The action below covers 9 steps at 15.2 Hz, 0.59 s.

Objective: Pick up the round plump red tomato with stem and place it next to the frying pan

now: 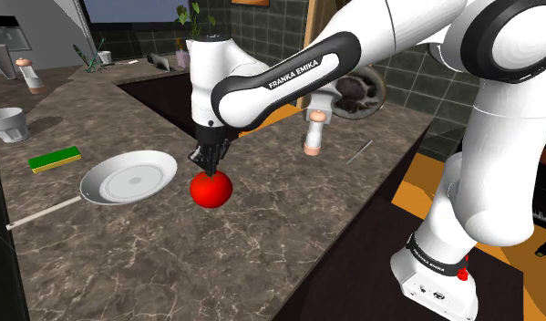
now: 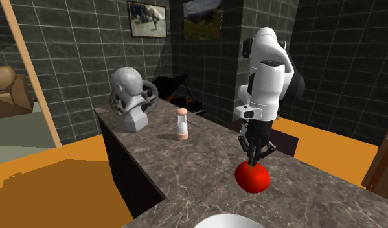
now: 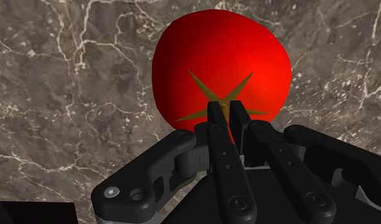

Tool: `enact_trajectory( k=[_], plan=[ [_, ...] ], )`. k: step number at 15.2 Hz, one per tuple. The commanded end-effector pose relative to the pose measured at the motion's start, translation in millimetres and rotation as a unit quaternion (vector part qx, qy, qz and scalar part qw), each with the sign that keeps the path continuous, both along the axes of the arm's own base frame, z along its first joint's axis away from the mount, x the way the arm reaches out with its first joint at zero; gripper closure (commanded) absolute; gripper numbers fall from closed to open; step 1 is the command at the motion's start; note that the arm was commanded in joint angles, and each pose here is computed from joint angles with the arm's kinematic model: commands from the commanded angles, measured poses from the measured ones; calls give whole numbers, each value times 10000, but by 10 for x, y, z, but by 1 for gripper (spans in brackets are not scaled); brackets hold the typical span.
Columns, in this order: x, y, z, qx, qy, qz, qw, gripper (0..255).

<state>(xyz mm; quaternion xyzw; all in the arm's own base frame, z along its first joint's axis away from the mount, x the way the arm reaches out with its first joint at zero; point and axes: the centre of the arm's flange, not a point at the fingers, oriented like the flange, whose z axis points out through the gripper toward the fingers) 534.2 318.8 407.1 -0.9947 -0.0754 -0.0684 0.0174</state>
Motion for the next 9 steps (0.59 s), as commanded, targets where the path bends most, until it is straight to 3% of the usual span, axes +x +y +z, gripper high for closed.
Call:
enact_trajectory(
  k=[1, 3, 4, 9],
  plan=[
    [0, 0, 1, 1, -2, 0, 10000, 255],
    [0, 0, 1, 1, -2, 0, 10000, 255],
    [0, 0, 1, 1, -2, 0, 10000, 0],
    [0, 0, 1, 1, -2, 0, 10000, 0]
  ],
)
